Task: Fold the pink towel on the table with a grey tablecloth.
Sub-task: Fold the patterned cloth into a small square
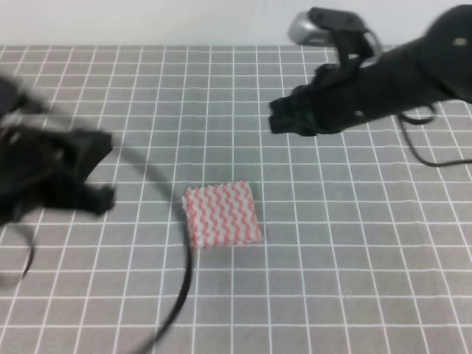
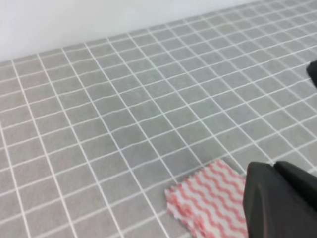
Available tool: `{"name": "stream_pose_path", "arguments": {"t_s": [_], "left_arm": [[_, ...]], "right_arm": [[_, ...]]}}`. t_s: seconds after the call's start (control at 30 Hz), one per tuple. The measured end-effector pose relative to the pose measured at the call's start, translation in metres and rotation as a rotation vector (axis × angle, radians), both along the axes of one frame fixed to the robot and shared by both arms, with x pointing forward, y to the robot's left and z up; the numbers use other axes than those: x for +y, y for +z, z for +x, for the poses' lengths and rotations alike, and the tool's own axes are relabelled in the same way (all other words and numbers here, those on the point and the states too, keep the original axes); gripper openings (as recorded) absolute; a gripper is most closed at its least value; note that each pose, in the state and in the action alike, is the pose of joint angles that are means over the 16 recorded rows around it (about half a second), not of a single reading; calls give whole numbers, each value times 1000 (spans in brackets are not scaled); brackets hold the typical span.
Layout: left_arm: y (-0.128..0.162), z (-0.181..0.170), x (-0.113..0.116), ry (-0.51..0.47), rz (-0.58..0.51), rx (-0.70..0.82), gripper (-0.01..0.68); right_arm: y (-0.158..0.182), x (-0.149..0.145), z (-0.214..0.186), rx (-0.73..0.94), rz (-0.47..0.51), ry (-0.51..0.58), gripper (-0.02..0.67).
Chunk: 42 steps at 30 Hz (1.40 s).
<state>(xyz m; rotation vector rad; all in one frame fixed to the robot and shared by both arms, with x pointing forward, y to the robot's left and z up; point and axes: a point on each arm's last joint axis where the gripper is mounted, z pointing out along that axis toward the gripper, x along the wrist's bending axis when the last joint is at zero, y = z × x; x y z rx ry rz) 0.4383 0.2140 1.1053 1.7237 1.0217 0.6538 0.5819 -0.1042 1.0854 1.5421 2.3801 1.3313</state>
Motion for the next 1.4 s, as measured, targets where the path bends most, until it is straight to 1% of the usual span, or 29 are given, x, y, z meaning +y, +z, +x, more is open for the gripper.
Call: {"name": "stream_pose_path", "arguments": {"t_s": [0.2, 0.37, 0.57, 0.73, 0.9, 1.07, 1.23, 1.4], "left_arm": [[-11, -57, 23, 37, -50, -108, 0], [-25, -96, 37, 42, -83, -197, 0], [-37, -135, 49, 28, -126, -318, 0], [-46, -158, 55, 8, -169, -392, 0], [-56, -168, 58, 8, -206, -428, 1], [-71, -166, 61, 48, -225, -441, 1], [-91, -158, 64, 112, -220, -442, 1], [-110, -151, 67, 158, -196, -434, 1]], "right_arm": [[24, -26, -49, -85, 28, -56, -15], [33, -51, -95, -155, 57, -102, -15], [30, -83, -158, -252, 99, -155, -15], [19, -109, -209, -353, 145, -191, -15], [4, -129, -250, -453, 198, -213, -15], [-9, -143, -277, -546, 251, -234, -15], [-20, -151, -288, -623, 275, -259, -15], [-32, -156, -288, -682, 262, -297, -15]]}}
